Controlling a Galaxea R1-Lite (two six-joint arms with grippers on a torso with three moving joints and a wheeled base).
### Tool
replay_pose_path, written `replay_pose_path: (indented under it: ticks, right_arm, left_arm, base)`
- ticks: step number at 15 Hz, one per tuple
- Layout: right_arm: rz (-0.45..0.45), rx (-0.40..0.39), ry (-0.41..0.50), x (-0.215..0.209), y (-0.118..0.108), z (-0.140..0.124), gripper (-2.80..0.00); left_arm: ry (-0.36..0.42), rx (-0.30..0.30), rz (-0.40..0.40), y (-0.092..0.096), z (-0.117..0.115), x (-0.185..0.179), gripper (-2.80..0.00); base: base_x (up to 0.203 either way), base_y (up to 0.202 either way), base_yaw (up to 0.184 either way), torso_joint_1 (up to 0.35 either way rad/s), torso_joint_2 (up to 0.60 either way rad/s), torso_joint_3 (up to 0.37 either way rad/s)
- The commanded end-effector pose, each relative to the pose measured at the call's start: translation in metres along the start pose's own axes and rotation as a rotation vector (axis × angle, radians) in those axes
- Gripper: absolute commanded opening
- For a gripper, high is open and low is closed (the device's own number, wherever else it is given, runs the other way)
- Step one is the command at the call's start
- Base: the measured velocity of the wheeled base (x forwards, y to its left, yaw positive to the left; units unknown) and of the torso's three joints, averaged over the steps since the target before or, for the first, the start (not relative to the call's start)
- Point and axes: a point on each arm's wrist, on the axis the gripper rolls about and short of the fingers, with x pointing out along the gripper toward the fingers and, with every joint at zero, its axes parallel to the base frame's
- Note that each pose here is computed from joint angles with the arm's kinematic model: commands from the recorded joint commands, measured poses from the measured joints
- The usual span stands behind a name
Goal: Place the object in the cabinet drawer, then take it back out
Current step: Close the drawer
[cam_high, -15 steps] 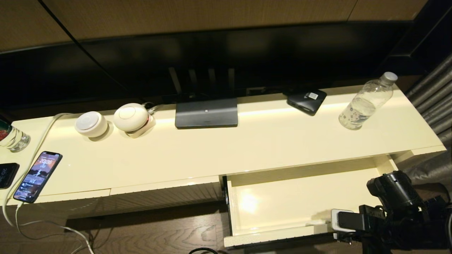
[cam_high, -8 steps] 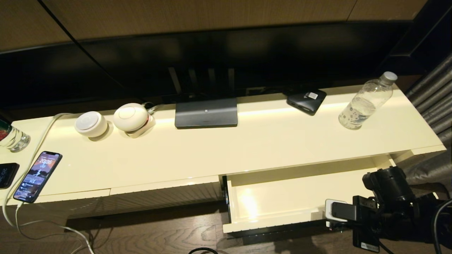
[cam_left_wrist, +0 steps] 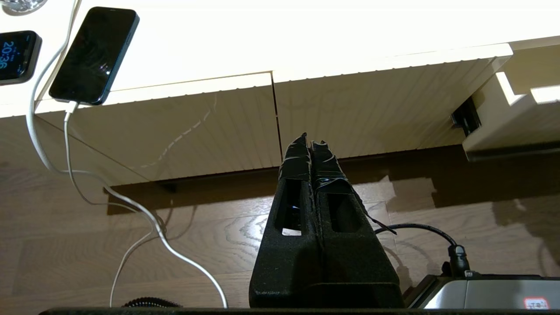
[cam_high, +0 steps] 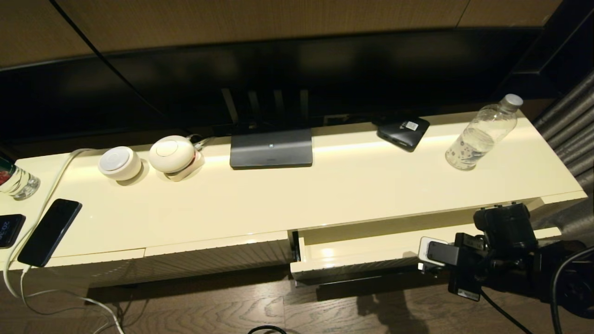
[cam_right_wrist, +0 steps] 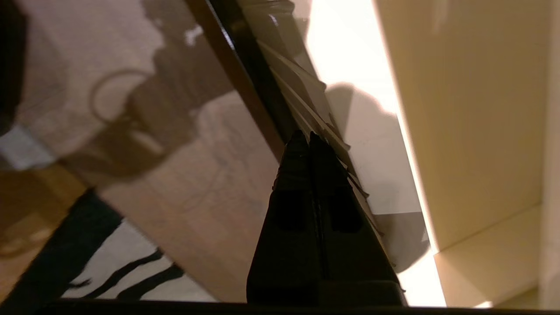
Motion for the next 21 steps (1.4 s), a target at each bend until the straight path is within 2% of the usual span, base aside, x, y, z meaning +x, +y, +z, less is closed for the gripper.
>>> replay_pose_path:
  ticks: [1,8,13,21]
  right_arm:
    - [-0.045,-0.005,-0.005,0.01,-0.005,0.003,-2.8]
    - [-0.125,-0.003,-0.034,0.03,-0.01,0.012,-2.8]
    - [-0.207,0.012,-0.089,0.046,-0.024,0.022,-2.8]
    - [-0.211,0.012,-0.098,0.024,-0.024,0.02,-2.8]
  left_arm:
    - [0.004,0.0,0.0,0.0,-0.001,0.0,-2.8]
    - [0.004,0.0,0.0,0.0,-0.001,0.0,-2.8]
    - [0.004,0.0,0.0,0.0,-0.001,0.0,-2.8]
    - [0.004,0.0,0.001,0.0,-0.001,0.0,-2.8]
  base:
    - [0.0,0.0,0.0,0.0,0.0,0.0]
    - [0.0,0.0,0.0,0.0,0.0,0.0]
    - [0.0,0.0,0.0,0.0,0.0,0.0]
    - [0.0,0.0,0.0,0.0,0.0,0.0]
